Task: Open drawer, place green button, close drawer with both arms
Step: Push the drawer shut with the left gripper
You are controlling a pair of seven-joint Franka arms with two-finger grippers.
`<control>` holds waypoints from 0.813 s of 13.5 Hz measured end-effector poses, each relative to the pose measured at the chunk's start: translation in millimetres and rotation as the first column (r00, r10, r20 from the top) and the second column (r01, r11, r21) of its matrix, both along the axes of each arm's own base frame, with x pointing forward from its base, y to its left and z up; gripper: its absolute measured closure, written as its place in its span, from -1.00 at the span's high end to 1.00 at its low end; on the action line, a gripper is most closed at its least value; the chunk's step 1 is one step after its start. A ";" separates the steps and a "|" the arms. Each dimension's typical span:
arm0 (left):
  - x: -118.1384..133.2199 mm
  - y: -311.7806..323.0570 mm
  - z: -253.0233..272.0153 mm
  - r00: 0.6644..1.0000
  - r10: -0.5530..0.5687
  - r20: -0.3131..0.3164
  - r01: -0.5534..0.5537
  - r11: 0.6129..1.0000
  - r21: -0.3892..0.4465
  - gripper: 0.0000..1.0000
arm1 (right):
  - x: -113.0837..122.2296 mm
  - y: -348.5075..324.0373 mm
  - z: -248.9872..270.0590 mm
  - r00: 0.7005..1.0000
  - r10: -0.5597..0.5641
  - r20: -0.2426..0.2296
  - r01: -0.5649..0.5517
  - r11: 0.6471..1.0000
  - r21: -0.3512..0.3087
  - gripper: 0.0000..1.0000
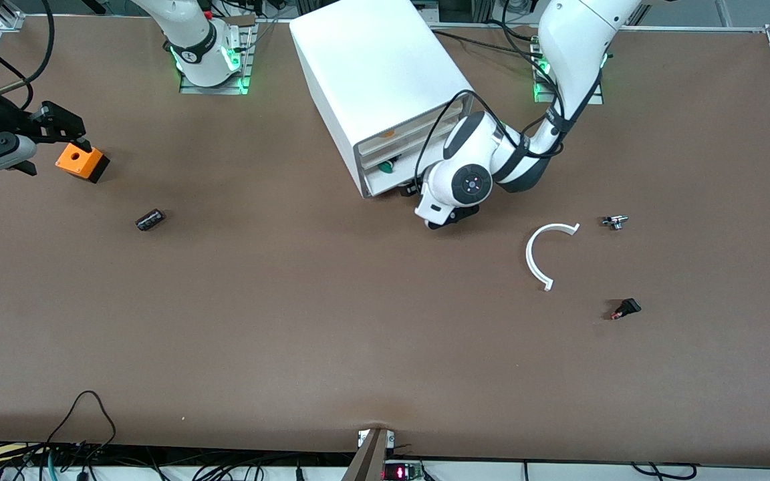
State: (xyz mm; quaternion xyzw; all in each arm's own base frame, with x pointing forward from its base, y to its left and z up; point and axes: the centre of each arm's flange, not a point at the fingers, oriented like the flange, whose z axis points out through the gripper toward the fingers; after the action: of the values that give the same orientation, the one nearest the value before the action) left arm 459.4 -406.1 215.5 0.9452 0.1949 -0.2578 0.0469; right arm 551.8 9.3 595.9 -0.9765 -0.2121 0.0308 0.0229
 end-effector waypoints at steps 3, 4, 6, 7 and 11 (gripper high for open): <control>-10.6 -9.3 0.7 1.000 -0.020 -0.009 0.020 1.000 -0.008 0.97 | 1.8 0.2 -2.9 1.000 0.000 -0.003 0.000 1.000 -0.001 1.00; -13.9 -12.0 0.7 1.000 -0.026 -0.012 0.026 1.000 -0.010 0.97 | 2.2 0.2 -3.5 1.000 0.000 -0.003 0.000 1.000 -0.001 1.00; -20.7 -16.5 0.1 0.999 -0.038 -0.019 0.037 0.999 -0.012 0.97 | 2.8 0.1 -2.5 1.000 -0.001 0.003 0.001 1.000 -0.001 1.00; -21.2 -16.6 -0.3 0.999 -0.037 -0.020 0.037 0.999 -0.011 0.97 | 3.2 -0.2 -1.5 1.000 -0.001 0.007 0.001 1.000 -0.001 1.00; -16.7 -15.0 3.8 1.000 -0.029 -0.012 0.028 0.999 -0.018 0.98 | 4.9 -4.9 2.3 1.000 -0.010 0.018 0.010 1.000 -0.002 1.00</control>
State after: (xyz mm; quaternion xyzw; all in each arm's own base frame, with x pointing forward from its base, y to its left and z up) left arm 442.7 -421.1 219.3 0.9458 0.1794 -0.2659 0.0504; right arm 556.7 4.4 598.2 -0.9778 -0.2073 0.0223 0.0202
